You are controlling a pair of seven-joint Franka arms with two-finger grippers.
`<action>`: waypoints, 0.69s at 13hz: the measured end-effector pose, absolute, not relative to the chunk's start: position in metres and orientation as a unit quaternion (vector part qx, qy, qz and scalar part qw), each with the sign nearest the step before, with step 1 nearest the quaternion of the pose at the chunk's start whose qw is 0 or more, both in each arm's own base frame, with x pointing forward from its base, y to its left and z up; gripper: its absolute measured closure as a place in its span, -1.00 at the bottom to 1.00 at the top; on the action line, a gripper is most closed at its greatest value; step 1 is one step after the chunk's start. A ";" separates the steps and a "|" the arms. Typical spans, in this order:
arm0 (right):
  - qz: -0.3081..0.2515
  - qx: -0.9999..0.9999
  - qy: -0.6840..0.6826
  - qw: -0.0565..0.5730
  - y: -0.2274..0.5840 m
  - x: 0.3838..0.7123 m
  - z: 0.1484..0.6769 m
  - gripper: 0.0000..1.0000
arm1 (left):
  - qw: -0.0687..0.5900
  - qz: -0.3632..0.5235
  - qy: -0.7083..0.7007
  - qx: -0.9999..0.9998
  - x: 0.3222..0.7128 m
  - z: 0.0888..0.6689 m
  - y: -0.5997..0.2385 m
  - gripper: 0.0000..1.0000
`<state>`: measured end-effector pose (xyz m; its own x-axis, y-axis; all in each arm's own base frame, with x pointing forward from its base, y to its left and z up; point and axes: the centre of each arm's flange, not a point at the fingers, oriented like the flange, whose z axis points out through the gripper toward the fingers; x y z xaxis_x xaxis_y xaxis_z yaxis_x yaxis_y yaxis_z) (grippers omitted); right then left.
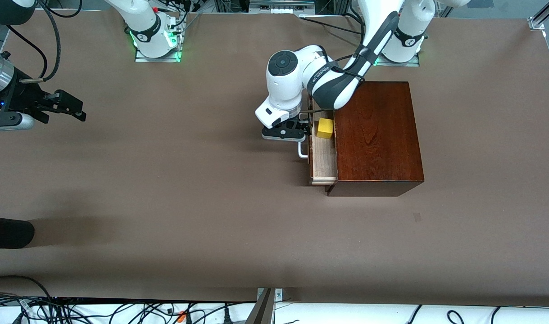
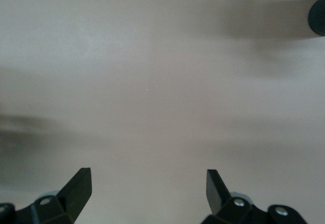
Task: Open drawer, take yellow block, close drawer
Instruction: 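Pull the drawer handle outward with the left gripper, opening the drawer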
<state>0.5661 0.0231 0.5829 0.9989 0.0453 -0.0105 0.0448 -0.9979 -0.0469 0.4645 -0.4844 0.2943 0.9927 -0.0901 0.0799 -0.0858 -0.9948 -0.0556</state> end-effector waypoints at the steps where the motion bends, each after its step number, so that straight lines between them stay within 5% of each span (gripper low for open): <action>1: 0.006 -0.999 -0.023 0.023 0.023 0.566 0.583 -1.00 | 0.026 -0.041 0.044 -0.998 0.464 0.294 -0.485 -1.00; 9: 0.006 -0.999 -0.022 0.023 0.023 0.566 0.583 -1.00 | 0.019 -0.043 0.045 -0.998 0.464 0.293 -0.496 -1.00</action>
